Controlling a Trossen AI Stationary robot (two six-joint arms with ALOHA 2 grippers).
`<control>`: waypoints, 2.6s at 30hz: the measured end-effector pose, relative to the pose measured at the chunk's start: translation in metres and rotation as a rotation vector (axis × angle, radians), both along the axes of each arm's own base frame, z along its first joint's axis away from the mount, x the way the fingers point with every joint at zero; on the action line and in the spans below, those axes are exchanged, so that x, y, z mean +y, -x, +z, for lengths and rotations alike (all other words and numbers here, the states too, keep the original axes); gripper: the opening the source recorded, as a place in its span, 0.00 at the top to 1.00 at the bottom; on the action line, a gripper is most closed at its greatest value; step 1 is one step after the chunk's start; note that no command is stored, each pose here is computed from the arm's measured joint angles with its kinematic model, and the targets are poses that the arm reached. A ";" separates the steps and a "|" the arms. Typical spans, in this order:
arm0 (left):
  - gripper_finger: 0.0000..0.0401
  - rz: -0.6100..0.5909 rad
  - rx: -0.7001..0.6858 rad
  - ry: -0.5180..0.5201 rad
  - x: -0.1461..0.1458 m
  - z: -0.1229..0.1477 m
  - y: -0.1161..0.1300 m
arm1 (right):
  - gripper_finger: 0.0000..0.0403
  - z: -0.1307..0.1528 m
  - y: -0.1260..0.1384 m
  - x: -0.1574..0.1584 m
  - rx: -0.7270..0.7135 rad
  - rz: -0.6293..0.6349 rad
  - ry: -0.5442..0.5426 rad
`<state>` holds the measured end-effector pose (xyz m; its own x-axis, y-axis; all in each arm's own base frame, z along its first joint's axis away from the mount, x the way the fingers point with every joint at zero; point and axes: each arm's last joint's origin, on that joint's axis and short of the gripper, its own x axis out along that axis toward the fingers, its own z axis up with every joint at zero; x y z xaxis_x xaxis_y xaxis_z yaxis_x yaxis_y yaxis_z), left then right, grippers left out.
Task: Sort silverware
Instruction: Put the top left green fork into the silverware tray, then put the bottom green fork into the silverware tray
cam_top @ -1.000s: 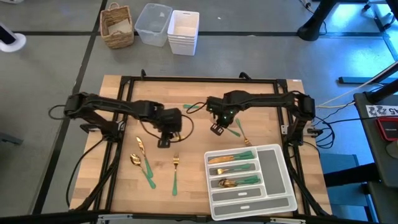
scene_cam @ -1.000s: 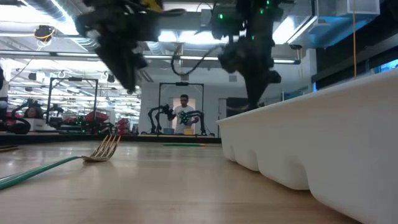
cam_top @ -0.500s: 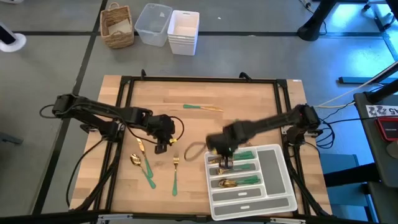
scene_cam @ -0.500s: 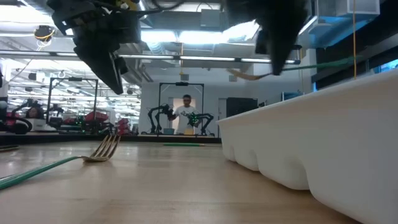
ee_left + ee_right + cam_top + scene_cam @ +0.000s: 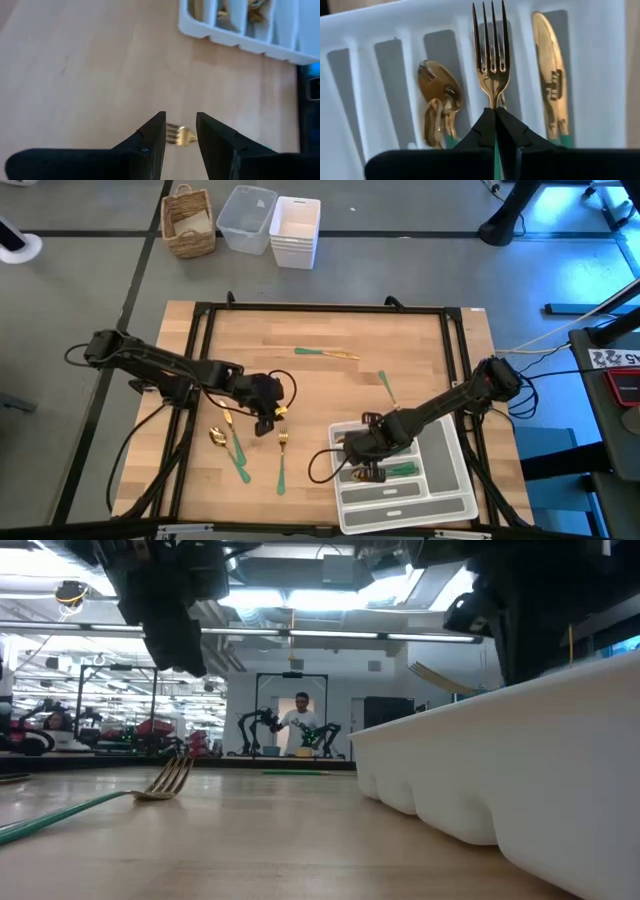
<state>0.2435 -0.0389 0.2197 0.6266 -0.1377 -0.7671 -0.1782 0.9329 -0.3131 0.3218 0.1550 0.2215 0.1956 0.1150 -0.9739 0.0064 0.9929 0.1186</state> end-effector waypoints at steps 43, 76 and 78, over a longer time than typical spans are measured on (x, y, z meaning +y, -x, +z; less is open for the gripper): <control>0.75 -0.741 -0.252 -0.269 -0.077 -0.004 -0.029 | 0.70 -0.028 0.013 0.000 0.078 -0.001 -0.036; 0.75 -1.424 0.249 -0.727 -0.110 -0.056 -0.079 | 0.70 0.112 0.007 0.001 -0.020 0.167 0.045; 0.75 -1.430 0.271 -0.722 -0.108 -0.059 -0.078 | 0.70 0.120 0.009 -0.001 -0.025 0.161 0.070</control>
